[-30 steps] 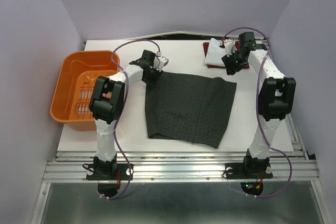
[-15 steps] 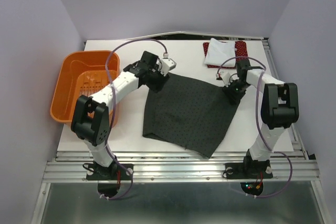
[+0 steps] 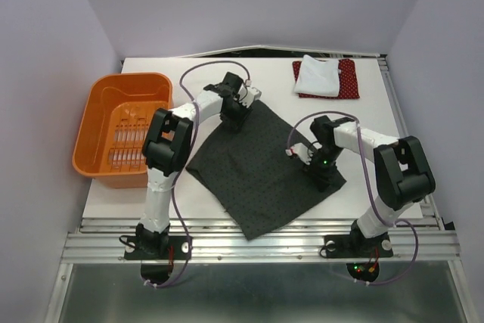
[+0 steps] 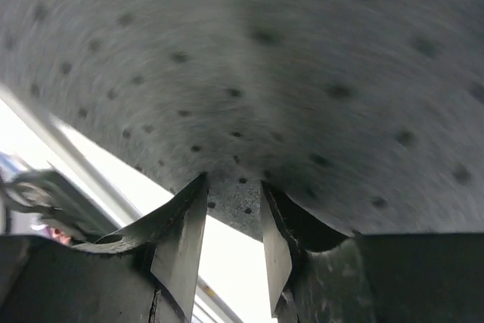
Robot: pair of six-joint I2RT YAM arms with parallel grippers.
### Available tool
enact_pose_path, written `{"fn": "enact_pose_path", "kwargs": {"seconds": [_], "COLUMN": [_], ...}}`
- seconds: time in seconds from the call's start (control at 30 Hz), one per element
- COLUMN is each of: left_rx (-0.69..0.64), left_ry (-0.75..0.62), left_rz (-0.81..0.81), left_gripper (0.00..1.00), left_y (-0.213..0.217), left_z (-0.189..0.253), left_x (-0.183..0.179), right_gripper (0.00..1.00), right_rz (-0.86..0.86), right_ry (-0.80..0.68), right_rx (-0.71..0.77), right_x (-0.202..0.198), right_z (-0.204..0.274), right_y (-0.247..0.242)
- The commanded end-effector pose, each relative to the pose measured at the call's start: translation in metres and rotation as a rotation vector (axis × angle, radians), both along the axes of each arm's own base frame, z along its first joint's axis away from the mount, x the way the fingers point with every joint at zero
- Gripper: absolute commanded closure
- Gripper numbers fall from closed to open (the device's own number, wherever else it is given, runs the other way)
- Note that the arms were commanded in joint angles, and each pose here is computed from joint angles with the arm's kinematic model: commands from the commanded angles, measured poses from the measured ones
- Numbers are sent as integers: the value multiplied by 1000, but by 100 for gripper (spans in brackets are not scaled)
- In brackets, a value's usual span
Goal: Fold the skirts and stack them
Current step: Flatten the skirt out, then fold the skirt
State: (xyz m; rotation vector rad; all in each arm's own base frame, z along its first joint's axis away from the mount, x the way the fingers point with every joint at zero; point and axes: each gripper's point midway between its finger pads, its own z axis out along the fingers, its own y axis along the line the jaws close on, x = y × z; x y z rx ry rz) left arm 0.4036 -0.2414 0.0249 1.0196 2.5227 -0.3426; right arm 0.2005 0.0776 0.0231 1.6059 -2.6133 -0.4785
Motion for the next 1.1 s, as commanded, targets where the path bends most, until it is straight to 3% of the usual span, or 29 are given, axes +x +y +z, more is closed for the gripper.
{"fn": "enact_pose_path", "kwargs": {"seconds": [0.0, 0.13, 0.2, 0.33, 0.37, 0.4, 0.43, 0.5, 0.57, 0.6, 0.63, 0.7, 0.73, 0.8, 0.9, 0.97, 1.07], "left_rx": [59, 45, 32, -49, -118, -145, -142, -168, -152, -158, -117, -116, -70, -65, -68, -52, -27], "left_ry": [-25, -110, -161, -327, -425, -464, -435, -474, -479, -549, -485, -540, -480, -379, -305, -282, -247], "left_rz": [30, 46, 61, 22, 4, -6, -28, -86, -130, -149, -166, -233, -264, -301, -318, -340, -392], "left_gripper": [57, 55, 52, 39, 35, 33, 32, 29, 29, 29, 29, 29, 28, 28, 29, 29, 32], "left_y": [-3, -13, -12, -13, -14, -12, -7, 4, 9, 18, 25, 25, 30, 34, 47, 53, 53], "left_z": [-23, -9, 5, 84, 148, 173, 161, 196, 204, 236, 201, 213, 178, 146, 119, 99, 83], "left_x": [54, 117, 136, 143, 133, 123, 103, 55, 17, -8, -34, -83, -108, -151, -173, -183, -194], "right_gripper": [59, 52, 42, 30, 28, 27, 27, 28, 30, 31, 32, 34, 34, 31, 32, 34, 37], "right_rz": [-27, -104, -129, -114, -87, -65, -10, 111, 190, 240, 323, 398, 434, 413, 300, 182, 215], "right_ry": [85, 107, 58, -91, -179, -231, -306, -473, -600, -641, -723, -753, -844, -838, -839, -722, -661], "right_rx": [96, 207, 293, 437, 473, 476, 471, 384, 275, 242, 223, 178, 183, 172, 197, 204, 260], "right_x": [-20, -7, 14, 38, 42, 44, 47, 49, 54, 52, 48, 37, 41, 35, 57, 67, 71], "right_z": [10, 20, 38, 93, 117, 125, 133, 139, 135, 133, 139, 116, 124, 100, 100, 87, 97], "right_y": [40, 76, 96, 117, 118, 115, 110, 85, 61, 52, 44, 32, 32, 27, 38, 47, 62]}}
